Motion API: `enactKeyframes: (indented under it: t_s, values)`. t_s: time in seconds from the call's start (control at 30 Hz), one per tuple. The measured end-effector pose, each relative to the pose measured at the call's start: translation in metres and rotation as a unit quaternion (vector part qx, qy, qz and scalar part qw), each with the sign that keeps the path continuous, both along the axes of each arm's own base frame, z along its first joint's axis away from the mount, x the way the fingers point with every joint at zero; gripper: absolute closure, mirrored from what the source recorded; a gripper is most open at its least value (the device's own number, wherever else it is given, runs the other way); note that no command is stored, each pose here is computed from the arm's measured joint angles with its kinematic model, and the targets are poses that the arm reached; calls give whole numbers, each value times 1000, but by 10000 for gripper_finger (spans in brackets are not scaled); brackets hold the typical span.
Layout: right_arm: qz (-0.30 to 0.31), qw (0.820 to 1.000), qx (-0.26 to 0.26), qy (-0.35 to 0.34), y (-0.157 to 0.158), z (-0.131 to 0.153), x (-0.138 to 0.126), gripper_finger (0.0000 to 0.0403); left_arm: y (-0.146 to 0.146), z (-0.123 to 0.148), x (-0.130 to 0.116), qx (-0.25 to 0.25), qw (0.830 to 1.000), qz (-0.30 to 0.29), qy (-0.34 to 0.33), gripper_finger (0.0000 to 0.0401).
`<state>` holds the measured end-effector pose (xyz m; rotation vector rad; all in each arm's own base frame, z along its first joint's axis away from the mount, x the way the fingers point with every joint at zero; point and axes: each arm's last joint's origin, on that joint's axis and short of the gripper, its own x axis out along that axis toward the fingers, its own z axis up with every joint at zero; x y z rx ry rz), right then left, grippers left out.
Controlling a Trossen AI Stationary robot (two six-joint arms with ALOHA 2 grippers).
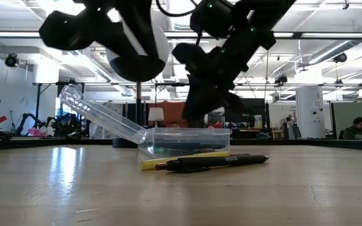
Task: Pick & place school supplies into a supply box
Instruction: Put the black ballpen into the supply box, then put the yellow ballpen into the supply box
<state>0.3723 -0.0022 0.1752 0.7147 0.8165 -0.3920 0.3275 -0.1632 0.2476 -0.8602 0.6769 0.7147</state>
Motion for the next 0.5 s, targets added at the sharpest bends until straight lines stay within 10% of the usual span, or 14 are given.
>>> enactKeyframes:
  t_s: [0.3, 0.5]
  values:
    - [-5, 1000, -21, 2, 5, 0, -1, 308, -5, -7, 4, -18, 997, -76, 4, 321]
    - [55, 988, -143, 27, 9, 8, -11, 282, -11, -18, 21, 7, 994, -106, 17, 321]
